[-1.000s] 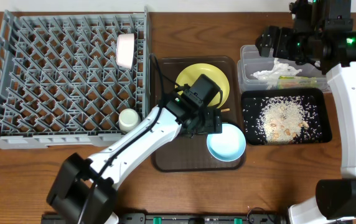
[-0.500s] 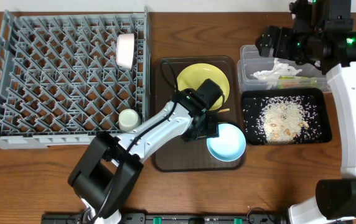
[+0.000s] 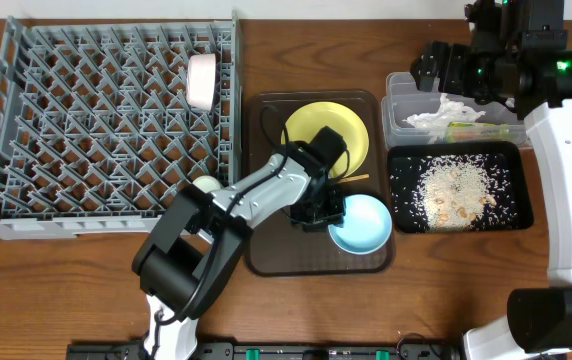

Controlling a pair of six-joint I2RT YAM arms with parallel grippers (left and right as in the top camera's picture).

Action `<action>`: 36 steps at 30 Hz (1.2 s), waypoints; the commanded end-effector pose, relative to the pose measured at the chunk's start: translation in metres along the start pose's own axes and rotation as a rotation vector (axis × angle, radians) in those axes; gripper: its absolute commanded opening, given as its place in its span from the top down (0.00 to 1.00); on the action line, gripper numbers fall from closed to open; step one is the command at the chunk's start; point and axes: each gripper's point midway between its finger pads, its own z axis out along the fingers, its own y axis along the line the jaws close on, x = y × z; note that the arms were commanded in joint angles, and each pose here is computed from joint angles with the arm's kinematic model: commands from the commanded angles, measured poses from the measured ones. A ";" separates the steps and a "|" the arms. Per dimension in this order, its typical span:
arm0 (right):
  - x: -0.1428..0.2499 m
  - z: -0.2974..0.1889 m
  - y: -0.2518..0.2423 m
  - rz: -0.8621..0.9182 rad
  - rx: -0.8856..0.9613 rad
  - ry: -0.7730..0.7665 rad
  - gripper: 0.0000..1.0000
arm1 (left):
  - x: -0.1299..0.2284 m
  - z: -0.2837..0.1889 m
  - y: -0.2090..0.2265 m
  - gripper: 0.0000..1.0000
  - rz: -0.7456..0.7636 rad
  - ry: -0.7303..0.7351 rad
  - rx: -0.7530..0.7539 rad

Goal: Sort waste into correct bins and load items into the dishwasher
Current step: 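Grasp the light-blue bowl rim with the left gripper, then lift the light-blue bowl and carry it left to the rack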

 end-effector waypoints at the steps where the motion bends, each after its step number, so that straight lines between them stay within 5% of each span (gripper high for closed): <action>1: 0.001 0.003 0.001 0.004 0.001 0.008 0.01 | 0.005 0.000 -0.003 0.73 0.007 0.033 0.033; 8: 0.001 0.003 0.001 0.004 0.001 0.008 0.01 | 0.005 -0.005 -0.005 0.92 0.011 0.026 0.040; 16: 0.001 0.003 0.001 0.004 0.001 0.008 0.01 | 0.005 -0.033 -0.011 0.93 0.038 -0.050 0.031; 22: 0.001 0.003 0.001 0.004 0.001 0.008 0.01 | -0.006 -0.101 -0.009 0.93 0.124 -0.301 -0.029; 30: 0.001 0.003 0.001 0.004 0.001 0.008 0.01 | -0.044 -0.238 0.071 0.92 0.180 -0.891 -0.623; 36: 0.001 0.003 0.001 0.004 0.001 0.008 0.01 | -0.052 -0.320 0.122 0.92 0.071 -1.110 -1.040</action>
